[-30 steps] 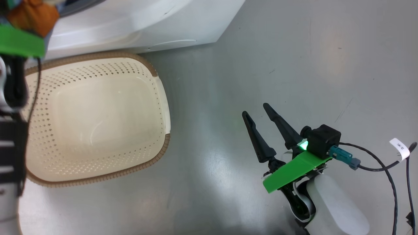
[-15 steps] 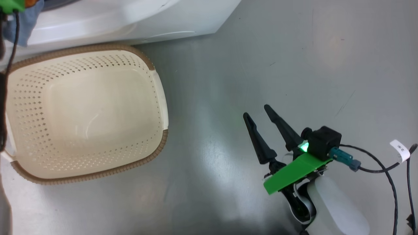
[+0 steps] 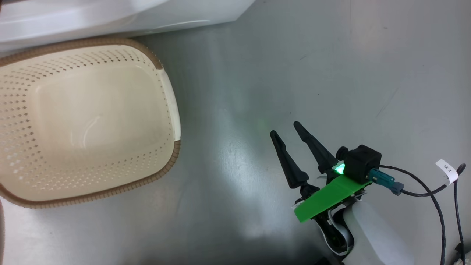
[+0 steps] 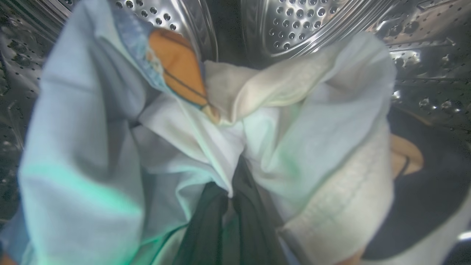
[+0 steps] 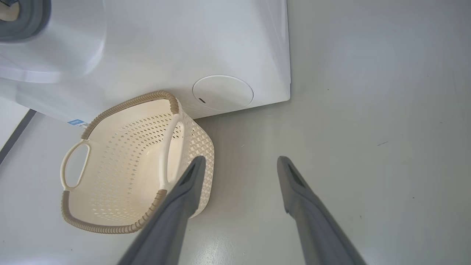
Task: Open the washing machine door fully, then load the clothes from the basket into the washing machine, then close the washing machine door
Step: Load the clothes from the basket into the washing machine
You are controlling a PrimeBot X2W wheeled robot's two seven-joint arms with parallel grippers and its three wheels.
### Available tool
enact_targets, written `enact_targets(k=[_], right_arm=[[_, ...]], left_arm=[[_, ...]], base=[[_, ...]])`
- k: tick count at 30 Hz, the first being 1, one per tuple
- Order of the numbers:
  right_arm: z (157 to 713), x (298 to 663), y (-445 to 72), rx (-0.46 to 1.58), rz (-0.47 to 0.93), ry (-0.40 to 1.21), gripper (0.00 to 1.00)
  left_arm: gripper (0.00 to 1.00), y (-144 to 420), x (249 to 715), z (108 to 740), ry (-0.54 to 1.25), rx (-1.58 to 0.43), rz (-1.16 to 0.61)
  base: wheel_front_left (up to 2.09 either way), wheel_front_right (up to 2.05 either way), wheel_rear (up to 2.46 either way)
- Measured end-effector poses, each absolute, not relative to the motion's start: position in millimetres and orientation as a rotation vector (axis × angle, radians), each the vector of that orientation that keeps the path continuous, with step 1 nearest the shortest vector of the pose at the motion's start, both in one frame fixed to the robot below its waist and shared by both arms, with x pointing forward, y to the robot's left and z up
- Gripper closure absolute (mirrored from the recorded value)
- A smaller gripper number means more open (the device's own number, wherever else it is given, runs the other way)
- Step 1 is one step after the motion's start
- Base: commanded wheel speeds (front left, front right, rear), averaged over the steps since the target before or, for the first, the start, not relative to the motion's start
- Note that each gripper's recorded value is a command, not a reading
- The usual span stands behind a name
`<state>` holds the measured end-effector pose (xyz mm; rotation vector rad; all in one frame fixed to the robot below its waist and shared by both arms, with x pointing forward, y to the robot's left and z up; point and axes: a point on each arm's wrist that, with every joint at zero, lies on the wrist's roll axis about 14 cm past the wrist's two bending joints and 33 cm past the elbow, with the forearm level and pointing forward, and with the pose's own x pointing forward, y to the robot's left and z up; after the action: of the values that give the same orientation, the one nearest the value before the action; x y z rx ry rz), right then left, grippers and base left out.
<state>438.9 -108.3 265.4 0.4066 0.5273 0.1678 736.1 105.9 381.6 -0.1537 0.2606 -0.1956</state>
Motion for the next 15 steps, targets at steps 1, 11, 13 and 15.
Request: enact_targets(k=[1, 11, 13, 15], right_arm=[[265, 438, -109, 0.411, 0.164, 0.53, 0.0], [259, 433, -108, 0.422, 0.16, 0.552, 0.0], [260, 432, -108, 0.421, 0.162, 0.551, 0.0], [261, 432, -108, 0.422, 0.164, 0.551, 0.0]], left_arm=[[1.0, 106, 738, 383, 0.244, -0.152, -0.196], [1.0, 99, 761, 449, -0.097, -0.12, -0.223], [1.0, 98, 761, 460, -0.133, -0.103, -0.235], [1.0, 99, 763, 477, -0.189, -0.082, -0.242]], base=[[0.0, 0.0, 0.0], [0.0, 0.0, 0.0], [0.0, 0.0, 0.0], [0.0, 0.0, 0.0]])
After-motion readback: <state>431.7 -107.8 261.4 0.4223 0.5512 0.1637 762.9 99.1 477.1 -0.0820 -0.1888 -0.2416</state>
